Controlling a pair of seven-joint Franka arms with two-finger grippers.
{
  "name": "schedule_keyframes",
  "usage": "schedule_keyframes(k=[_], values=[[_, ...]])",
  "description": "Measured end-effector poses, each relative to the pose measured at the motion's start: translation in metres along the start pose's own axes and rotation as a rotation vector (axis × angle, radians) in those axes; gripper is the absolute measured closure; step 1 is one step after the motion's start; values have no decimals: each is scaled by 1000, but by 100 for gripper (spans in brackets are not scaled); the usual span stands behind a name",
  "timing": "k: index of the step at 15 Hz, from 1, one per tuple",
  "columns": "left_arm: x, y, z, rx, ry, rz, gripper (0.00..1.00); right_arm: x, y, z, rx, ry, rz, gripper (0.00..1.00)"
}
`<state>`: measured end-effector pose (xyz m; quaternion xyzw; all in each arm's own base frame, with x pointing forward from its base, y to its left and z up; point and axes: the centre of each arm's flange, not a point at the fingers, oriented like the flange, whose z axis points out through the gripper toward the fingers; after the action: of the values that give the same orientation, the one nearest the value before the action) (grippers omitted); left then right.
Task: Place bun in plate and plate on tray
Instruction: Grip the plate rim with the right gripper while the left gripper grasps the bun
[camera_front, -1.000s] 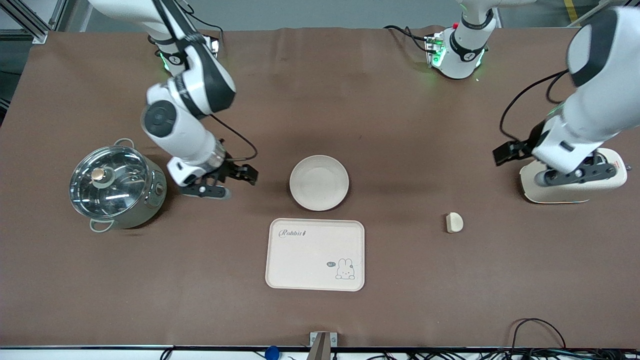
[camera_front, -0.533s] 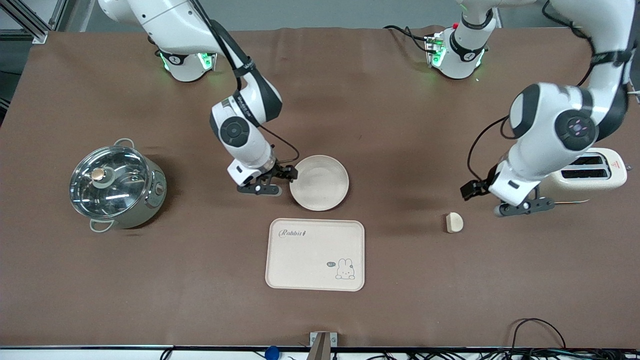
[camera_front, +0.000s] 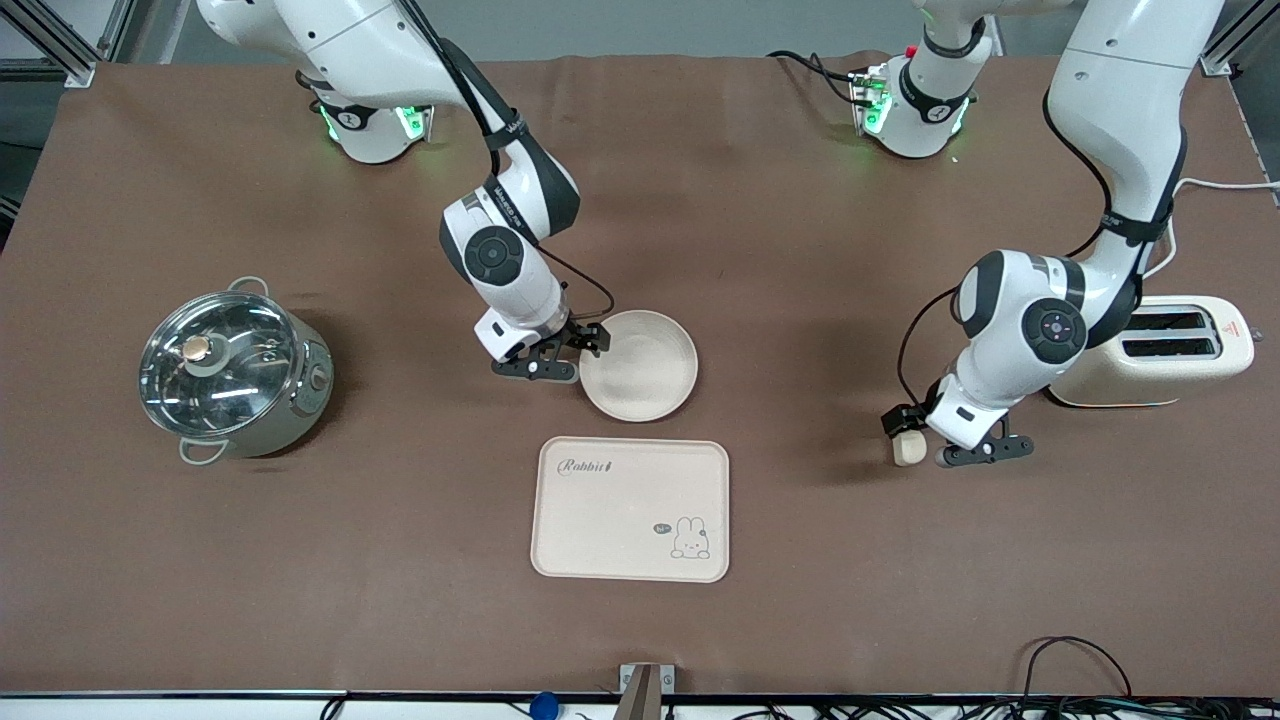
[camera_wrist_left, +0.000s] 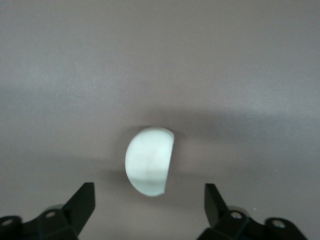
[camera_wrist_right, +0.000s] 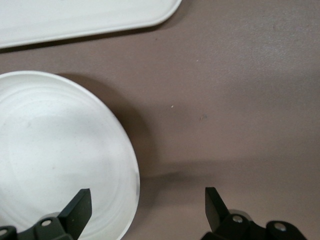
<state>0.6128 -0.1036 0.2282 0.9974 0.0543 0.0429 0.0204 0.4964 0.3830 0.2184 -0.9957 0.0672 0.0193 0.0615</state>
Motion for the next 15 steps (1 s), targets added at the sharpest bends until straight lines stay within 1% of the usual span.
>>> schedule_keyframes(k=[1, 2, 3, 5, 6, 7, 8, 10, 11, 12, 13, 15], values=[[2, -3, 5, 6, 13, 9, 5, 1, 2, 3, 0, 4, 6, 0], [4, -8, 10, 9, 23, 11, 9, 3, 3, 6, -2, 4, 10, 0], [6, -13, 16, 8, 26, 7, 9, 3, 5, 11, -5, 3, 14, 0], [8, -16, 28, 6, 18, -3, 18, 4, 7, 17, -9, 1, 17, 0], [8, -14, 33, 4, 14, -18, 19, 4, 8, 19, -10, 1, 18, 0], [8, -12, 37, 2, 13, -33, 22, 4, 8, 20, -10, 1, 21, 0], [8, -8, 40, 1, 10, -45, 22, 4, 8, 20, -10, 1, 24, 0], [8, -4, 43, -1, 8, -56, 23, 4, 8, 20, -10, 2, 32, 0], [8, -3, 45, -2, 6, -58, 26, 4, 8, 20, -9, 2, 34, 0], [8, -2, 46, -2, 5, -58, 26, 5, 8, 21, -7, 6, 36, 0], [9, -2, 47, -2, 4, -58, 31, 5, 7, 21, -4, 10, 37, 0], [10, 0, 48, -5, 5, -59, 49, 5, 8, 22, -3, 11, 38, 0]])
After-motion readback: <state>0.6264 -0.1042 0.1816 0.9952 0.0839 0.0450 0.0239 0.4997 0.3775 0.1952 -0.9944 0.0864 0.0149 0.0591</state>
